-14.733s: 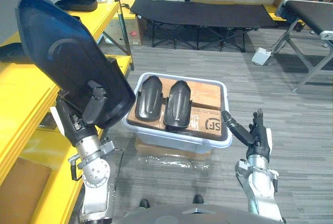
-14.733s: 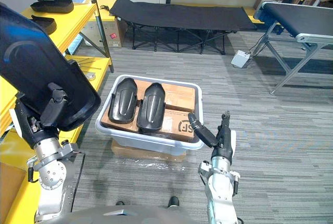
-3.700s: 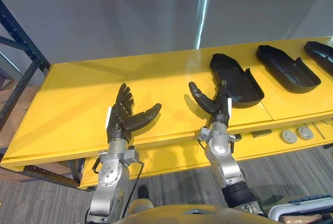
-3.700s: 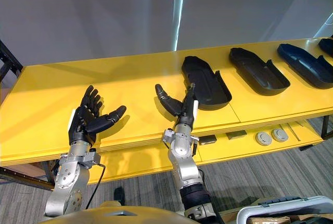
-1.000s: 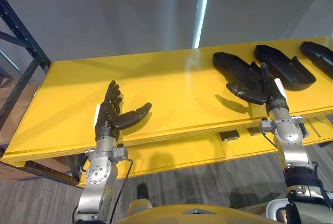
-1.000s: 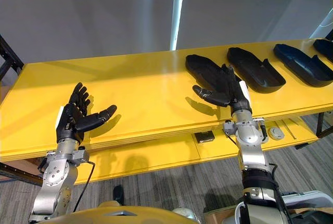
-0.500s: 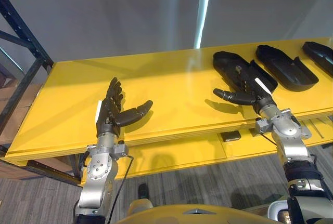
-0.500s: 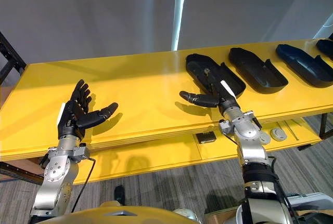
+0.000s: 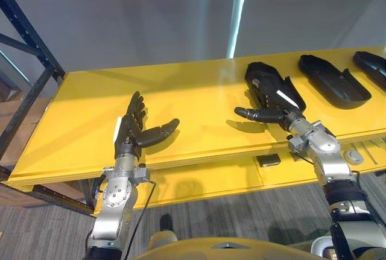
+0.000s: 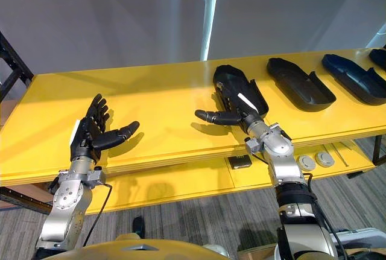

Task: Walk over and take three plastic housings, then place them on the shelf

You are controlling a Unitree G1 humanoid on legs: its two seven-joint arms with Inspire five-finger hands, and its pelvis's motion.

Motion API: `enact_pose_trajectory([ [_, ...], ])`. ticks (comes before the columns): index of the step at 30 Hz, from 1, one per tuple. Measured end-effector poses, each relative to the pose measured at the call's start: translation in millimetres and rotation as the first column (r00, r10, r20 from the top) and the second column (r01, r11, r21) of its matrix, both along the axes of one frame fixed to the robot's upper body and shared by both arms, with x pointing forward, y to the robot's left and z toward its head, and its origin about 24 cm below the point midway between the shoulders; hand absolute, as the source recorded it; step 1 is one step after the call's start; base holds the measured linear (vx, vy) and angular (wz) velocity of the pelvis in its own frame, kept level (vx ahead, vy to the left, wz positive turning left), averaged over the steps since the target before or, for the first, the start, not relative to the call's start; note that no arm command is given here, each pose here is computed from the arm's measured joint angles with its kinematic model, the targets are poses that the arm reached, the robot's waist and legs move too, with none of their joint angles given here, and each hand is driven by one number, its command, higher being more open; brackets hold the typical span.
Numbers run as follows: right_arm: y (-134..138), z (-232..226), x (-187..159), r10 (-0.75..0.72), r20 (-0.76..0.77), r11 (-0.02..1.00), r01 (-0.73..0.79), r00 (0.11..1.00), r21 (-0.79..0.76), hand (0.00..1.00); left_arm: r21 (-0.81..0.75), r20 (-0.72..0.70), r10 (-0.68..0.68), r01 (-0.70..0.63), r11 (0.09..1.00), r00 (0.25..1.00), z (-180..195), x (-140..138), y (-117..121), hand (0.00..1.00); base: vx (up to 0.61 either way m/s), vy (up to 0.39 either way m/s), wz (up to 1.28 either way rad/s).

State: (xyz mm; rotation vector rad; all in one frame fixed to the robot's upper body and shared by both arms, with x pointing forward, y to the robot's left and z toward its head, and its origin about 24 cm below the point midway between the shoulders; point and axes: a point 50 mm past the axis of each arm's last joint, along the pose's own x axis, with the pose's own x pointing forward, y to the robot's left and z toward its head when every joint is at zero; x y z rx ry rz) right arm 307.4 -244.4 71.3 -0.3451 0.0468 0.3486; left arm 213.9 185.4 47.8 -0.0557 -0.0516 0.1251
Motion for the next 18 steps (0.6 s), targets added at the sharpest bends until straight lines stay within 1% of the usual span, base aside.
enact_pose_trajectory([
  [8, 3.5, -0.5, 3.9, 0.017, -0.015, 1.0, -0.017, 1.0, -0.004, 1.0, 0.007, -0.024, -0.001, 0.001, 1.0, 1.0, -5.4, 0.2, 1.2, 1.0, 0.0, 0.0, 0.0],
  [13, 3.0, -2.5, 4.3, 0.013, -0.026, 1.0, -0.013, 1.0, -0.004, 1.0, 0.013, -0.03, -0.027, 0.028, 1.0, 0.999, -6.3, 0.1, -3.3, 1.0, 0.0, 0.0, 0.0],
  [18, 3.9, -4.0, 7.2, 0.013, -0.037, 1.0, -0.013, 0.999, -0.004, 1.0, 0.013, -0.031, -0.027, 0.027, 1.0, 0.999, -6.4, 0.1, -3.4, 1.0, 0.0, 0.0, 0.0],
])
